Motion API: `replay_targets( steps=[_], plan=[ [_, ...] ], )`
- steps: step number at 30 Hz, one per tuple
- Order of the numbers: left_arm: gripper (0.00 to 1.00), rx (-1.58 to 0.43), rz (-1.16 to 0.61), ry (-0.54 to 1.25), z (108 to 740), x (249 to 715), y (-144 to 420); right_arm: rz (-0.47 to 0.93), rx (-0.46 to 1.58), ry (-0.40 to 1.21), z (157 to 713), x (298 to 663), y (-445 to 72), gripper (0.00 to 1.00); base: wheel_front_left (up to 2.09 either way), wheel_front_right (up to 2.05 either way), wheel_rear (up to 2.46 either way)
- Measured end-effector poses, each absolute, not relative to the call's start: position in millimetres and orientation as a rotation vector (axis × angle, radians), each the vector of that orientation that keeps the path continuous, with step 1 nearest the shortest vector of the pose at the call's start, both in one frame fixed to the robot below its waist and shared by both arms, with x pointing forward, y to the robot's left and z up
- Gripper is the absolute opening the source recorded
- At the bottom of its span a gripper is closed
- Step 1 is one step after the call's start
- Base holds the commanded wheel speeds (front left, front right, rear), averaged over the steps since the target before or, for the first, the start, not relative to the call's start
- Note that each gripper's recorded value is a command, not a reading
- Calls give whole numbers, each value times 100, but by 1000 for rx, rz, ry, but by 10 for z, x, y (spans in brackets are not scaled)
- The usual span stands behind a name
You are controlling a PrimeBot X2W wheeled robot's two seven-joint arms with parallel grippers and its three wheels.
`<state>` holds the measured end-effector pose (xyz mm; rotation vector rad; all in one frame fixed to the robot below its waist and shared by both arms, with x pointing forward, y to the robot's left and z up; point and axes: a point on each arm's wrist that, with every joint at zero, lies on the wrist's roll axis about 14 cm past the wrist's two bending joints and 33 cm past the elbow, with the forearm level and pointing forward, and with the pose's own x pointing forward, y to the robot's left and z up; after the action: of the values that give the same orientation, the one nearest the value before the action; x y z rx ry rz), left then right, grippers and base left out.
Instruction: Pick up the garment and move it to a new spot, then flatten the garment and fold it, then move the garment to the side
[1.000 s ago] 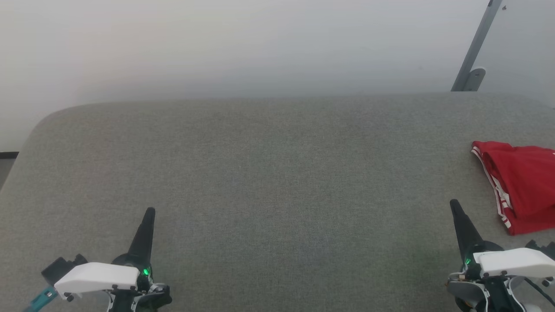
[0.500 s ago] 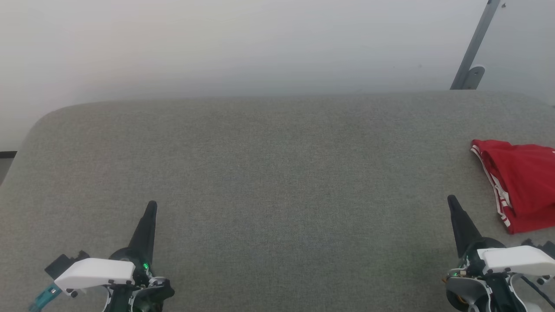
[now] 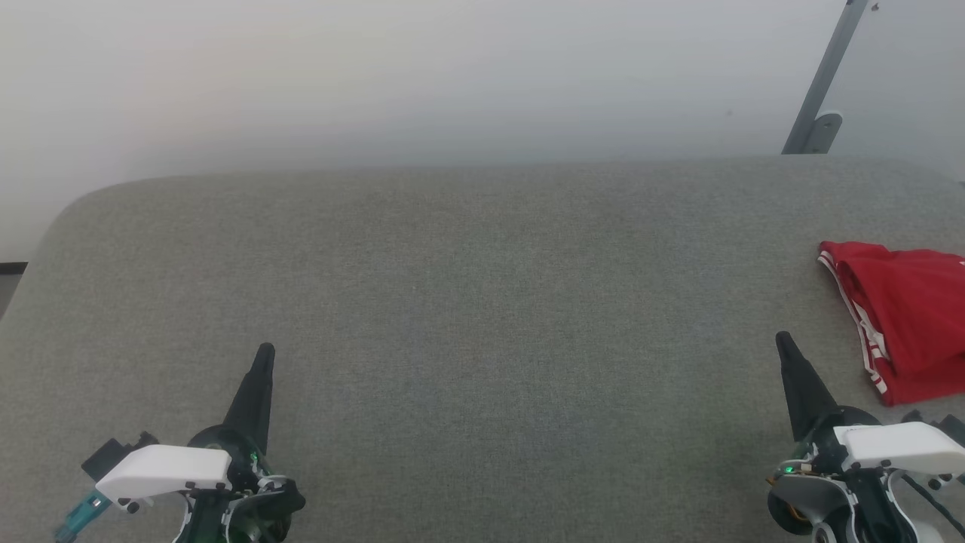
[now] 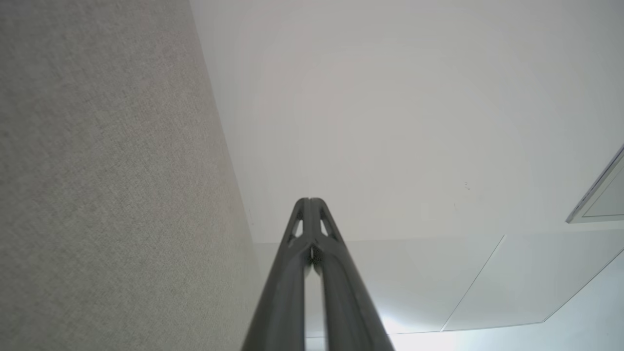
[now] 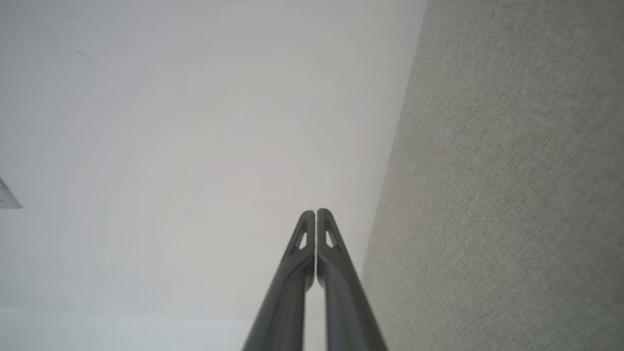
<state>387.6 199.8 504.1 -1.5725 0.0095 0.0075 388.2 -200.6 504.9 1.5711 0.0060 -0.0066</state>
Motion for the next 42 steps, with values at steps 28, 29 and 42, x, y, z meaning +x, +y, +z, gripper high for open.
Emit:
replay_targets(
  steps=[28, 29, 42],
  plan=[
    [0, -1572, 7, 9, 5041, 3876, 1998, -6, 1571, 6, 5050, 3882, -2005, 0, 0, 0, 0],
    [0, -1572, 8, 10, 5041, 3876, 1998, -6, 1571, 6, 5049, 3882, -2004, 0, 0, 0, 0],
    [0, -1572, 7, 10, 5041, 3876, 1998, -6, 1571, 6, 5050, 3882, -2004, 0, 0, 0, 0]
  ],
)
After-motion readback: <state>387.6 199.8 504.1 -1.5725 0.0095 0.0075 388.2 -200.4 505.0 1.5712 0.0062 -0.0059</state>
